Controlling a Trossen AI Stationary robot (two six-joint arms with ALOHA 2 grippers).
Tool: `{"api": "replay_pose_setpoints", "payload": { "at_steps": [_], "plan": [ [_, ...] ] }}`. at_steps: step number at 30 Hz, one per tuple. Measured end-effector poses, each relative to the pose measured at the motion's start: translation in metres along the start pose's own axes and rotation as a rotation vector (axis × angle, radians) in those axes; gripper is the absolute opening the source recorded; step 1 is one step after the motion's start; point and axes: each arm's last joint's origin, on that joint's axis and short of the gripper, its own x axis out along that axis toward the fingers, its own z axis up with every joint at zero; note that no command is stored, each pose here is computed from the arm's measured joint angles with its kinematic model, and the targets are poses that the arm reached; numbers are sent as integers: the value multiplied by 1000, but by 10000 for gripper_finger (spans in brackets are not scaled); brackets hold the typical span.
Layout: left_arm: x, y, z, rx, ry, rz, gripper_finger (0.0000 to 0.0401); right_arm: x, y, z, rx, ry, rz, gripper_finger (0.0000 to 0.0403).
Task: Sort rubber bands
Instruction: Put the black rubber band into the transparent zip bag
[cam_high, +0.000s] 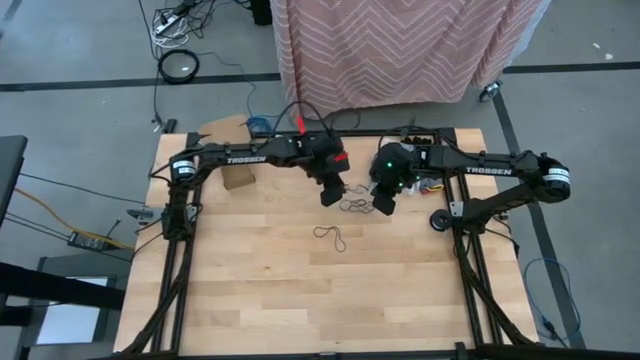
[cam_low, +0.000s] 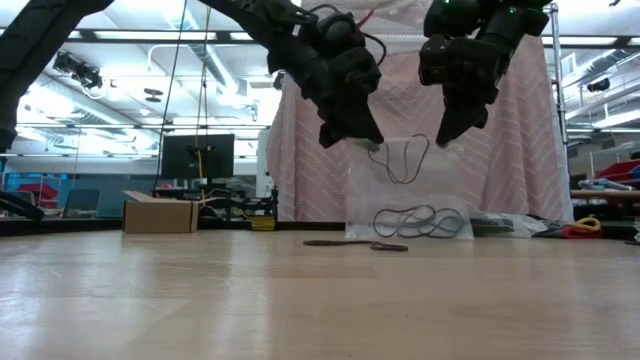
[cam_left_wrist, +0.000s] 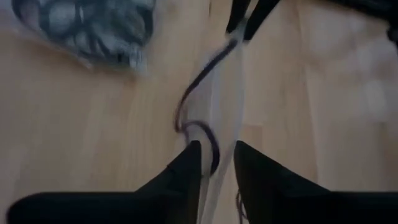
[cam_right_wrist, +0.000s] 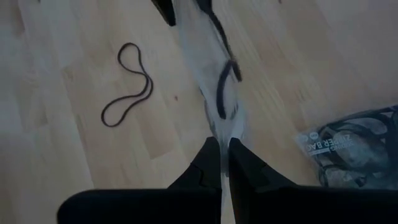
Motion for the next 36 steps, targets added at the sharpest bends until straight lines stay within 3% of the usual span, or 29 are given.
{"api": "replay_pose_setpoints", "payload": {
  "at_steps": [7,12,23,32,36],
  "plan": [
    [-5,-2,6,6,-37,0,31,0,0,0,2,0,0,5],
    [-10,-3,13,9,-51,1,10,0,0,0,3,0,-1,5],
    [-22,-7,29,31,-103,9,19,0,0,1,9,-11,1,4],
    [-22,-6,17,19,22,57,20,0,4,6,8,-59,35,2],
    [-23,-5,17,37,17,55,24,0,9,7,-13,-76,80,1]
  ]
}}
